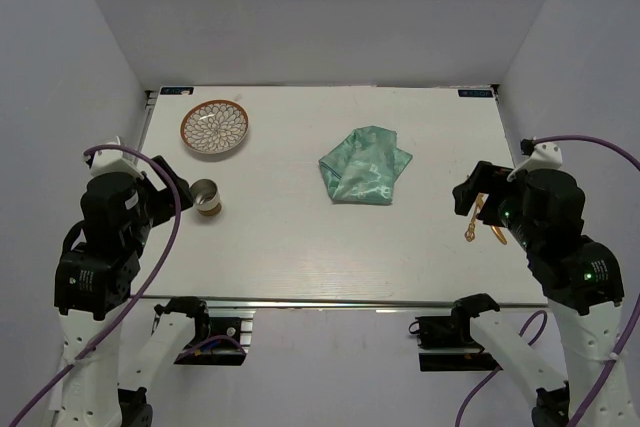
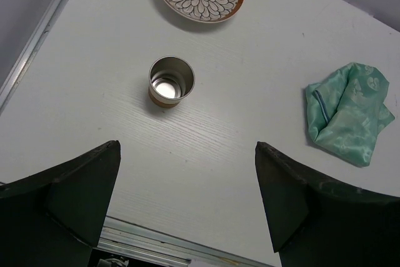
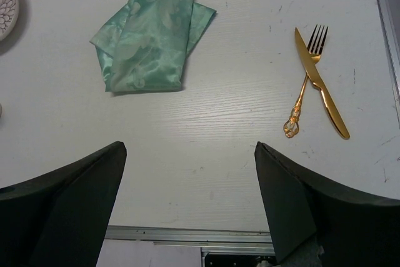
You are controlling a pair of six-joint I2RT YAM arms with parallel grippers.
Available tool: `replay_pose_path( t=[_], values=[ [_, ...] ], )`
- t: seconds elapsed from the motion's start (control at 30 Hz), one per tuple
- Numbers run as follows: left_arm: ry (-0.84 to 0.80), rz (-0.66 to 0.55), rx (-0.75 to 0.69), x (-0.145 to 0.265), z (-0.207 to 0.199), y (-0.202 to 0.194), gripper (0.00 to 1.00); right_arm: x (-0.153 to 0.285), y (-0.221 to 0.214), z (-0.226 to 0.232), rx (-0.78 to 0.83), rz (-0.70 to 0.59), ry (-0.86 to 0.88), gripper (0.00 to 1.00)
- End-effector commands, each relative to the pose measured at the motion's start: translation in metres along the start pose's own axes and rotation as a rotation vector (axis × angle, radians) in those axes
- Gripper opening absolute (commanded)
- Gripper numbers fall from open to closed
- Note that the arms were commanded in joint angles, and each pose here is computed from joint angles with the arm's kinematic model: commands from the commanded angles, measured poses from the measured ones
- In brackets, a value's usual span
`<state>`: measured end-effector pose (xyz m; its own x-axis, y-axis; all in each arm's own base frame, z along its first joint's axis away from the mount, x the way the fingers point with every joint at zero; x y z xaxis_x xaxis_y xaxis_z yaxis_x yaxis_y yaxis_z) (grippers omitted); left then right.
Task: Set the dinner table for one person
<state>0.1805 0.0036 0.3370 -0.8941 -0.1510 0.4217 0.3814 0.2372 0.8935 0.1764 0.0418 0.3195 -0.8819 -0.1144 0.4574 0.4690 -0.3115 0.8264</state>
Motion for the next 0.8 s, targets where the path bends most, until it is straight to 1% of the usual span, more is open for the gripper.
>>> replay_pose_path(
  t=[0.0, 0.07, 0.13, 0.23, 0.27, 0.3, 0.33, 0.37, 0.4, 0.43, 0.53, 0.57, 0.6, 0.63, 0.67, 0.7, 0.73, 0.77],
  values=[
    [0.005, -0.01, 0.002, 0.004, 0.001, 0.006, 0.98, 0.011, 0.017, 0.007, 0.002, -0.08, 0.043, 0.89],
    [-0.002, -0.003, 0.001, 0.004, 0.0, 0.004, 0.98, 0.007, 0.02, 0.01, -0.003, -0.104, 0.063, 0.89],
    [-0.015, 0.001, 0.001, 0.003, -0.003, 0.002, 0.98, -0.008, 0.017, 0.018, -0.005, -0.089, 0.095, 0.89],
    [-0.055, 0.037, -0.005, -0.003, -0.01, -0.008, 0.98, -0.047, 0.003, 0.039, -0.011, 0.003, 0.178, 0.89],
    [-0.066, 0.049, -0.009, -0.006, -0.012, -0.011, 0.98, -0.077, -0.009, 0.05, -0.013, 0.07, 0.223, 0.89],
    [-0.088, 0.078, -0.013, -0.009, -0.017, -0.018, 0.98, -0.093, -0.013, 0.055, -0.018, 0.095, 0.238, 0.89],
    [-0.103, 0.094, -0.016, -0.011, -0.019, -0.021, 0.98, -0.11, -0.009, 0.064, -0.016, 0.087, 0.267, 0.89],
    [-0.121, 0.114, -0.023, -0.014, -0.023, -0.026, 0.98, -0.138, -0.023, 0.067, -0.021, 0.172, 0.267, 0.89],
    [-0.157, 0.147, -0.029, -0.015, -0.029, -0.032, 0.98, -0.153, -0.022, 0.07, -0.016, 0.183, 0.271, 0.89],
    [-0.171, 0.165, -0.025, -0.017, -0.032, -0.035, 0.98, -0.179, -0.027, 0.071, -0.022, 0.23, 0.25, 0.89],
    [-0.256, 0.227, -0.028, -0.018, -0.045, -0.05, 0.98, -0.219, -0.017, 0.073, -0.038, 0.223, 0.225, 0.89],
    [-0.263, 0.239, -0.028, -0.019, -0.046, -0.054, 0.98, -0.241, -0.021, 0.076, -0.042, 0.252, 0.241, 0.89],
    [-0.267, 0.253, -0.029, -0.02, -0.046, -0.059, 0.98, -0.256, -0.011, 0.085, -0.029, 0.212, 0.295, 0.89],
    [-0.268, 0.253, -0.038, -0.019, -0.045, -0.06, 0.98, -0.267, -0.007, 0.085, -0.022, 0.209, 0.294, 0.89],
    [-0.265, 0.26, -0.044, -0.018, -0.044, -0.062, 0.98, -0.297, -0.024, 0.076, -0.02, 0.271, 0.252, 0.89],
    [-0.265, 0.251, -0.056, -0.017, -0.043, -0.06, 0.98, -0.309, -0.007, 0.08, -0.012, 0.258, 0.245, 0.89],
    [-0.26, 0.264, -0.065, -0.015, -0.041, -0.062, 0.98, -0.337, -0.025, 0.067, -0.007, 0.32, 0.209, 0.89],
    [-0.263, 0.269, -0.074, -0.013, -0.041, -0.063, 0.98, -0.348, -0.008, 0.075, 0.007, 0.296, 0.239, 0.88]
  ],
)
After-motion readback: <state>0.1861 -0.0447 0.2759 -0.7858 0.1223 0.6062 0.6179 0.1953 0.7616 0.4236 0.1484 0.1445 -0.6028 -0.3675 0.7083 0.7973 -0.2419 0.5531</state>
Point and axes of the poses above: each gripper's point midway between its finger pads, its own x axis back along the fingers, its own z axis along the line the jaws close on, y = z × x, the point moved 1 cm from there along x, back along the fingers, and after that the axes turned 7 degrees about -x, right-handed, at the moved point
